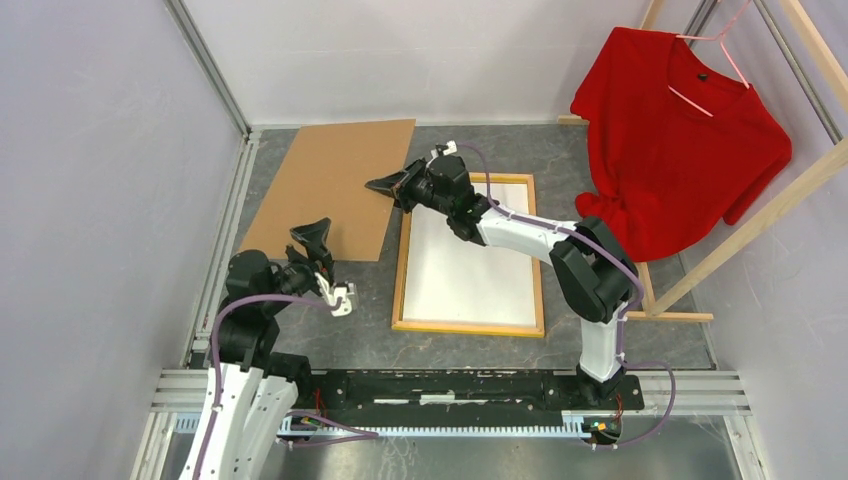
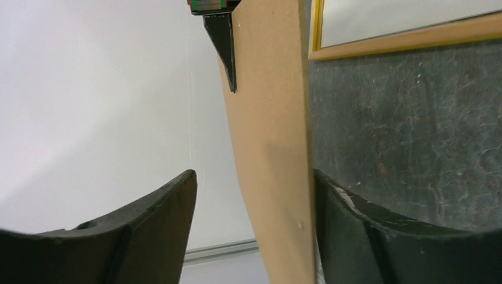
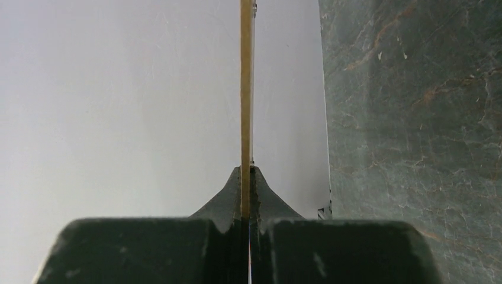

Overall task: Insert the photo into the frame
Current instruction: Turn over the photo frame item at the center of the board, then place the photo frame item in the photo frame.

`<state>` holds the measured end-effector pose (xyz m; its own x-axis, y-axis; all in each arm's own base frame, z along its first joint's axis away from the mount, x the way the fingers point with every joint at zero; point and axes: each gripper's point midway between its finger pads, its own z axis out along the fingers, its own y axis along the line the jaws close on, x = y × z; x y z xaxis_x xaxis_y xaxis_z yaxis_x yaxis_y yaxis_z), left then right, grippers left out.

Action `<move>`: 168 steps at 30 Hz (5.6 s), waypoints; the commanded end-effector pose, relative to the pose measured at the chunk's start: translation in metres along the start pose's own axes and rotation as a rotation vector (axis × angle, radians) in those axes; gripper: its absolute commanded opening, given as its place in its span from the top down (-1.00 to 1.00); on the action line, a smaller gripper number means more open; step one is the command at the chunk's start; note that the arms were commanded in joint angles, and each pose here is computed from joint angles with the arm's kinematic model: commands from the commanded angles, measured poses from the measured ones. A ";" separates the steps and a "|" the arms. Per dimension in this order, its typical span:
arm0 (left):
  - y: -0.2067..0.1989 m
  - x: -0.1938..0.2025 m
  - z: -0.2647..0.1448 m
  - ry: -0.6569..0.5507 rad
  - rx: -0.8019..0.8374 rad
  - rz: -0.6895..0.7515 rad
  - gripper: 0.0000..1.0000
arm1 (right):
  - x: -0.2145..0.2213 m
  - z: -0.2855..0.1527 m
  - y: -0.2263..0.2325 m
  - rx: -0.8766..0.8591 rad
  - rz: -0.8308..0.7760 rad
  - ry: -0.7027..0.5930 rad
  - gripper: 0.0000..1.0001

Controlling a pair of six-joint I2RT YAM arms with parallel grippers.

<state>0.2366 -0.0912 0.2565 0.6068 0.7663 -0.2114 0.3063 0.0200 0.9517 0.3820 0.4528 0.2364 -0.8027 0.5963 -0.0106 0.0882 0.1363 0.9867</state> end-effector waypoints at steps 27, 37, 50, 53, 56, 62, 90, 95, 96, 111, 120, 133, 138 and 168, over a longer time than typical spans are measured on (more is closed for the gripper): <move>0.070 0.009 0.000 0.071 -0.011 -0.100 0.96 | -0.028 -0.123 0.067 -0.216 -1.395 0.154 -0.96; 0.077 -0.009 -0.005 0.007 0.123 -0.120 0.96 | 0.002 -0.150 0.053 -0.525 -2.000 0.185 -0.96; 0.070 -0.018 -0.012 -0.018 0.175 -0.056 0.96 | 0.029 -0.091 0.014 -0.485 -2.205 0.243 -0.80; 0.070 -0.018 -0.013 -0.019 0.176 -0.053 0.96 | 0.026 -0.080 0.011 -0.460 -2.206 0.226 -0.72; 0.069 -0.018 -0.012 -0.022 0.178 -0.052 0.96 | 0.024 -0.070 0.009 -0.426 -2.207 0.194 -0.56; 0.068 -0.018 -0.011 -0.023 0.182 -0.049 0.96 | 0.023 -0.058 0.007 -0.411 -2.190 0.167 0.11; 0.205 0.037 0.014 0.155 -0.311 -0.734 -1.00 | -0.021 -0.066 0.089 -0.473 -1.371 -0.011 1.00; 0.222 0.082 0.011 0.232 -0.438 -0.876 -1.00 | -0.044 -0.067 0.090 -0.478 -1.119 0.022 1.00; 0.219 0.099 0.008 0.267 -0.450 -0.921 -1.00 | -0.047 -0.069 0.090 -0.497 -1.065 0.029 1.00; 0.071 0.190 0.008 0.601 -0.226 -1.105 -0.97 | -0.087 -0.085 0.047 -0.386 -0.507 0.116 1.00; 0.032 0.200 0.009 0.657 -0.187 -1.103 -0.98 | -0.101 -0.125 0.015 -0.280 -0.444 0.145 1.00; -0.054 0.171 0.065 0.610 0.111 -1.187 -0.97 | -0.122 -0.234 -0.033 -0.227 -0.391 0.063 1.00; -0.075 0.140 0.108 0.563 0.247 -1.166 -0.97 | -0.132 -0.263 -0.069 -0.130 -0.381 0.026 1.00; -0.146 0.127 0.194 0.556 0.395 -1.117 -0.96 | -0.170 -0.270 -0.135 0.080 -0.344 0.119 1.00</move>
<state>0.3970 -0.1118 0.0465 -0.4829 0.6260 -0.6123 0.7128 0.6872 0.1405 0.3433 0.1091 0.1288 -0.8436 0.4762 -0.2482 -0.0436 0.3999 0.9155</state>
